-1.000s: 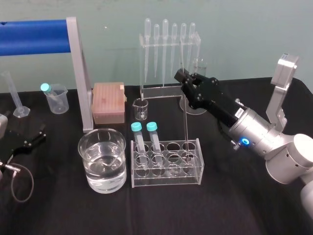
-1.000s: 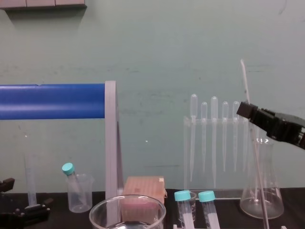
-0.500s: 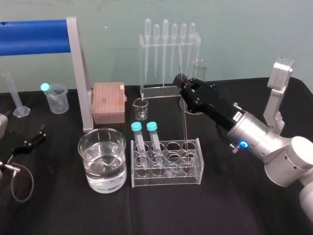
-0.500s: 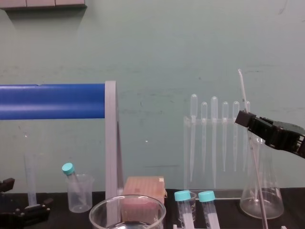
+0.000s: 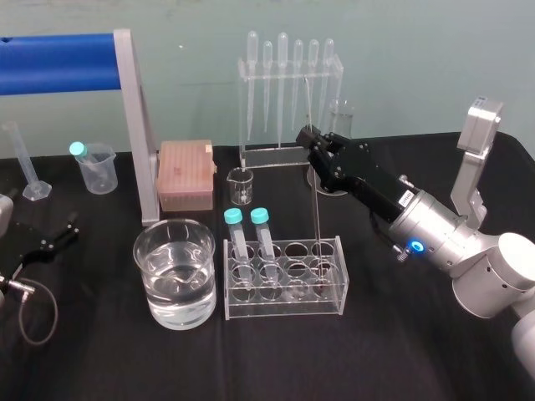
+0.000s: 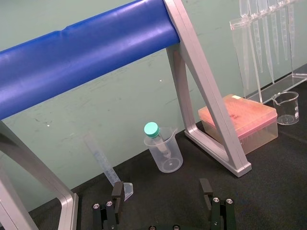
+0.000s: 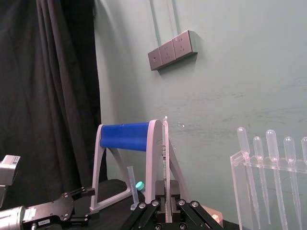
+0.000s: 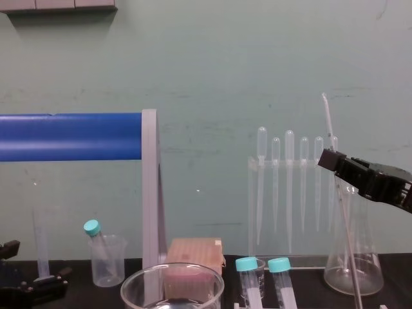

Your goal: Hold the thermometer with one hand and immerse one end into the beaker, then reinsert it into the test tube rack.

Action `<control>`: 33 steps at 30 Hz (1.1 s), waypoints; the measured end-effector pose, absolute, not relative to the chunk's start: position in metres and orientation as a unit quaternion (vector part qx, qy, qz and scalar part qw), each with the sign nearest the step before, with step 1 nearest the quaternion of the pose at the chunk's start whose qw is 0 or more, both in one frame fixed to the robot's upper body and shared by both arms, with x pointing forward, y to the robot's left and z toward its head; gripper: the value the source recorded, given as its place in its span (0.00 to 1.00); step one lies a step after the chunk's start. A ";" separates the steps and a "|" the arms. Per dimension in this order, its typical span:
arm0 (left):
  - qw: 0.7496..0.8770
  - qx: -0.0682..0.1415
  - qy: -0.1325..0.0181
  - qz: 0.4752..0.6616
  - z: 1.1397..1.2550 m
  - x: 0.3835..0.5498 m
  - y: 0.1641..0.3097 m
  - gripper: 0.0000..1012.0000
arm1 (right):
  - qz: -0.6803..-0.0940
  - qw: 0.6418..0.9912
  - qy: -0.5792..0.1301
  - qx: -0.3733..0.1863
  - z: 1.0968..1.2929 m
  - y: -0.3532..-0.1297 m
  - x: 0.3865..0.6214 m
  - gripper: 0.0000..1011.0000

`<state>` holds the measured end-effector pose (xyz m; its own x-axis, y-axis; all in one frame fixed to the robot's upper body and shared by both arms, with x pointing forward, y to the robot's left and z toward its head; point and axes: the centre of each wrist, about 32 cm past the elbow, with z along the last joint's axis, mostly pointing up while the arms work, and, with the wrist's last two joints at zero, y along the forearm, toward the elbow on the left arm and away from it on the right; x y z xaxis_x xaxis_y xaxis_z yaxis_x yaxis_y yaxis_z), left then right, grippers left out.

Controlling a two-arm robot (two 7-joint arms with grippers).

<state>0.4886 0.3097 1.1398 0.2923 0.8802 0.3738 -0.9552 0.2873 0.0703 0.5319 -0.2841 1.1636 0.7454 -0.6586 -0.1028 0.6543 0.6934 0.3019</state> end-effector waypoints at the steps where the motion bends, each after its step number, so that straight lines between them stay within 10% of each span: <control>1: 0.791 0.141 -0.132 0.580 1.140 0.489 0.310 1.00 | -0.357 0.920 -0.007 0.162 1.164 -0.284 0.532 0.08; 33: 0.791 0.141 -0.132 0.580 1.140 0.489 0.310 1.00 | -0.357 0.920 -0.008 0.162 1.164 -0.284 0.532 0.99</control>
<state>0.4886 0.3097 1.1398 0.2923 0.8803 0.3737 -0.9552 0.2873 0.0702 0.5319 -0.2840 1.1639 0.7457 -0.6585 -0.1017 0.6536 0.6932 0.3037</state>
